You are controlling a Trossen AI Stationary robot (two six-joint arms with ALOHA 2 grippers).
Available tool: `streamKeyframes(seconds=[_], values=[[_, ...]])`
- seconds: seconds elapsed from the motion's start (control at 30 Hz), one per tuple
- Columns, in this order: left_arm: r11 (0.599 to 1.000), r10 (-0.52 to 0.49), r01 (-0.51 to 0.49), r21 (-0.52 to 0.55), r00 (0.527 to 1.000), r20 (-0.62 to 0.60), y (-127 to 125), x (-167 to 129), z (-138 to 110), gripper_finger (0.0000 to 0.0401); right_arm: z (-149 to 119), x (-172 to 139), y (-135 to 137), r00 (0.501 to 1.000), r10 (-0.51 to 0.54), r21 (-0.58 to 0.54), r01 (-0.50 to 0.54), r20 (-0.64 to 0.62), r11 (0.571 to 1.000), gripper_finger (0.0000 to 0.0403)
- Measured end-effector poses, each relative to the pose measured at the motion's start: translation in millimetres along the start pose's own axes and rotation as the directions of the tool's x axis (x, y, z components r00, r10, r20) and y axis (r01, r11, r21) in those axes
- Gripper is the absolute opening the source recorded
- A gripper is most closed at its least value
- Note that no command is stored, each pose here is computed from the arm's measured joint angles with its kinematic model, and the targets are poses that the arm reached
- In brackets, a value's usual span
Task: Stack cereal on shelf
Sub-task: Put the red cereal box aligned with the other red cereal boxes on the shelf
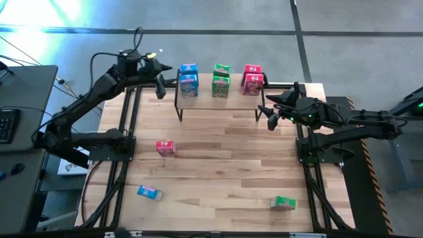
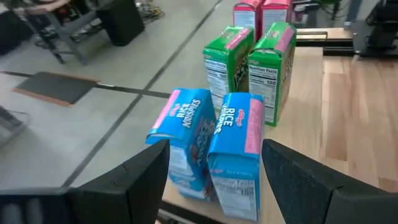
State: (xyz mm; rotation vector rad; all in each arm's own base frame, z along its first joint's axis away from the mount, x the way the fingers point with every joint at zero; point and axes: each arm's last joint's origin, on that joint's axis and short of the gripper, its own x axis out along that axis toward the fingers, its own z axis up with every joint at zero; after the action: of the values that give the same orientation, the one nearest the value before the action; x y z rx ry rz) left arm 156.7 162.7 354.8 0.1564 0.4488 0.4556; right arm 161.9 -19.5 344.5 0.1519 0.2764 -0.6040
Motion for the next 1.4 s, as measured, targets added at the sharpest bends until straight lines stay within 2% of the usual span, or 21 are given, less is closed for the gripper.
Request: streamKeyframes(seconds=[0.17,0.4,0.53,0.73,0.97,1.17,1.4], values=[[1.000,0.006,-0.006,-0.013,1.000,0.022,-15,-29,6,0.0247,0,0,0,1.000,0.000,0.000,0.000,0.000,1.000,0.0262],[0.989,-0.118,0.118,-0.085,0.993,-0.003,-48,-58,6,0.0247,0,0,0,1.000,-0.001,0.000,0.001,0.000,1.000,0.0262],[0.976,-0.178,0.164,-0.141,0.980,-0.093,-65,-61,1,0.0247,0,0,0,1.000,0.000,0.000,0.000,0.000,1.000,0.0262],[0.945,-0.286,0.235,-0.227,0.931,-0.225,-91,-64,-7,0.0247,0,0,0,1.000,0.000,0.000,0.000,0.000,1.000,0.0262],[0.897,-0.397,0.310,-0.314,0.879,-0.265,-113,-67,-7,0.0247,0,0,0,1.000,0.000,0.000,0.000,0.000,1.000,0.0262],[0.897,-0.389,0.269,-0.351,0.856,-0.339,-125,-70,-12,0.0247,0,0,0,1.000,0.000,0.000,0.000,0.000,1.000,0.0262],[0.914,-0.376,0.223,-0.338,0.777,-0.505,-144,-66,-22,0.0249,0,0,0,1.000,0.000,0.000,0.000,0.000,1.000,0.0262]])
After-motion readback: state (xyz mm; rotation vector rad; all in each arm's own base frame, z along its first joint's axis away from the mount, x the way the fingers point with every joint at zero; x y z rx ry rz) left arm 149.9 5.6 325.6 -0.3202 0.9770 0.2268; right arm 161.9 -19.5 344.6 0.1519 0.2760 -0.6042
